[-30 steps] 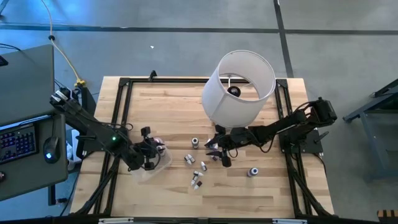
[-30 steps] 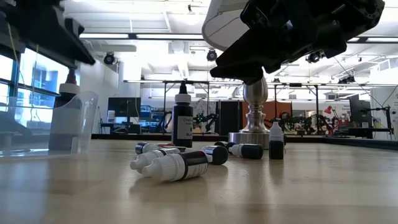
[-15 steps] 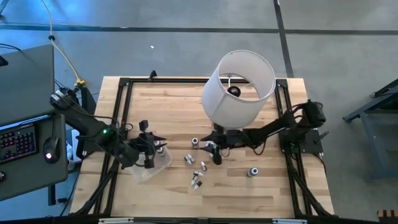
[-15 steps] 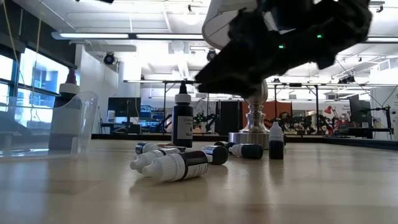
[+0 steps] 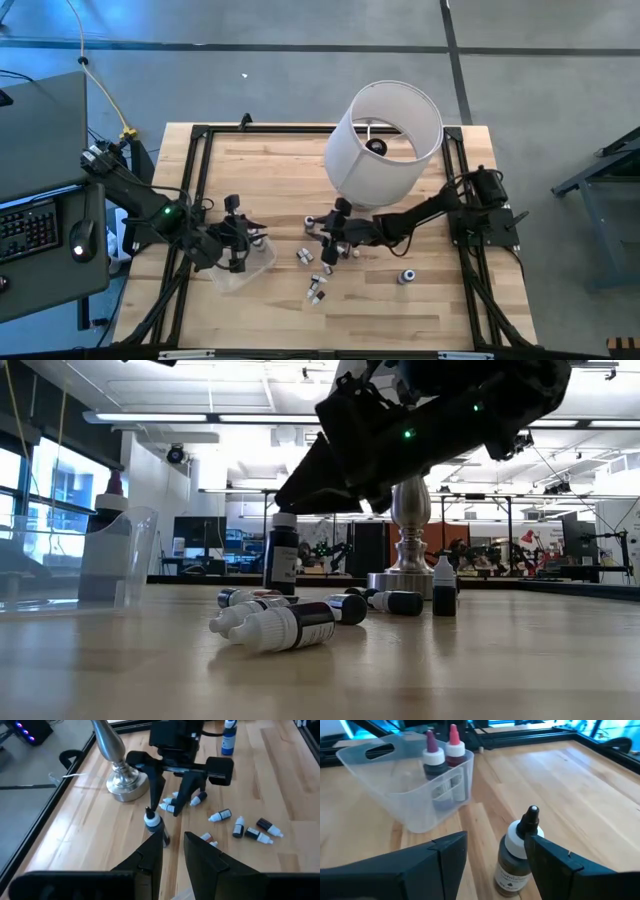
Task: Pick & Place food coloring
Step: Put the black food coloring bottle into the transparent bin
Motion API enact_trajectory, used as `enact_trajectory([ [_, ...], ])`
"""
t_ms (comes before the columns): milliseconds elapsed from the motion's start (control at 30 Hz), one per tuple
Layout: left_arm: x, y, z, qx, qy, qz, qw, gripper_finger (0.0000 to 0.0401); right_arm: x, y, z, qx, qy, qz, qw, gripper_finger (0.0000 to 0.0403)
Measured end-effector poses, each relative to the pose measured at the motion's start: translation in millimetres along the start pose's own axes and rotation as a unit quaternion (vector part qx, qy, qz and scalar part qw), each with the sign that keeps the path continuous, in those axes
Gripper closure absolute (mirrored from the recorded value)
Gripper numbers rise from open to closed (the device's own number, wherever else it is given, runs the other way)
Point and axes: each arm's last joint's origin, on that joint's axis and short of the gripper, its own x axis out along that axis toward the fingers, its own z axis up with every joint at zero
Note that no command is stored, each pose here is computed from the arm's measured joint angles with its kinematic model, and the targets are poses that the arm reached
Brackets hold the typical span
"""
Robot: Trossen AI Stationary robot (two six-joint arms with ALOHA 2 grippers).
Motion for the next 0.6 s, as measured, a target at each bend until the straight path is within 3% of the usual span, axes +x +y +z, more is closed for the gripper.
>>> enact_trajectory([
  [400,0.1,0.1,-0.6,0.001,0.002,0.001,1.000,0.0325,-2.4,6.7,1.2,0.006,-0.012,0.011,1.000,0.0211],
  [600,0.1,0.2,-0.6,0.001,0.003,0.001,1.000,0.0325,-1.0,-0.7,2.9,-0.014,-0.026,-0.055,0.998,0.0211],
])
